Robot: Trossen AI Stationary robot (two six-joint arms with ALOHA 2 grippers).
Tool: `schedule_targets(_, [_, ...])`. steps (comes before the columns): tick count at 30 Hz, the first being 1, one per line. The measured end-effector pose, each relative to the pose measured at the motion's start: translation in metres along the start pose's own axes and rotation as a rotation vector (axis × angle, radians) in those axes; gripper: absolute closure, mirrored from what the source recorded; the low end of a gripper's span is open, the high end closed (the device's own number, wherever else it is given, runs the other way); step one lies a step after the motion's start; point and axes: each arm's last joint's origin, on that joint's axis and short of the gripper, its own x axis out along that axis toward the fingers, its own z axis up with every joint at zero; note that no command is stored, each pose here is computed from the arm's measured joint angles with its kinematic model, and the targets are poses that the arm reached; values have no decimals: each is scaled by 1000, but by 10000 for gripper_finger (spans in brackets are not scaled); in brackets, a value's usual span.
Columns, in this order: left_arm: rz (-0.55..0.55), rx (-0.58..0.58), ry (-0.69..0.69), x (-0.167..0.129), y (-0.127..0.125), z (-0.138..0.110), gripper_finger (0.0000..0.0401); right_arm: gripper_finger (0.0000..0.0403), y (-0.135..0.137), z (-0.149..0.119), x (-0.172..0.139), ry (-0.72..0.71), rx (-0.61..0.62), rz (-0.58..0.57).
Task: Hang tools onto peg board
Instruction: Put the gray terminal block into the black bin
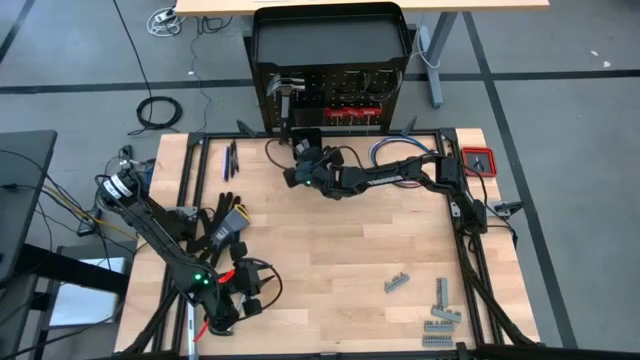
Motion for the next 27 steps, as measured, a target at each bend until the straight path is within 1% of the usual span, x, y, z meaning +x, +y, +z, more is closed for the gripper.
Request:
schedule_targets(5, [15,-19,4,-4,10,-1,276,271,-17,6,17,41,59,-16])
schedule_targets(9, [51,-21,-30,-10,20,2,276,264,-33,12,33,91,110,-3])
schedule_targets(12, [97,0,-69,-13,26,4,276,246,-44,15,44,136,155,34])
schedule_targets(15, [127,14,-89,-16,32,7,276,221,-51,18,51,172,181,74])
schedule_targets(22, [143,-10,-91,-17,41,14,276,172,-47,16,48,198,159,119])
schedule_targets(27, [149,-38,-81,-16,43,14,276,159,-41,19,37,226,85,173])
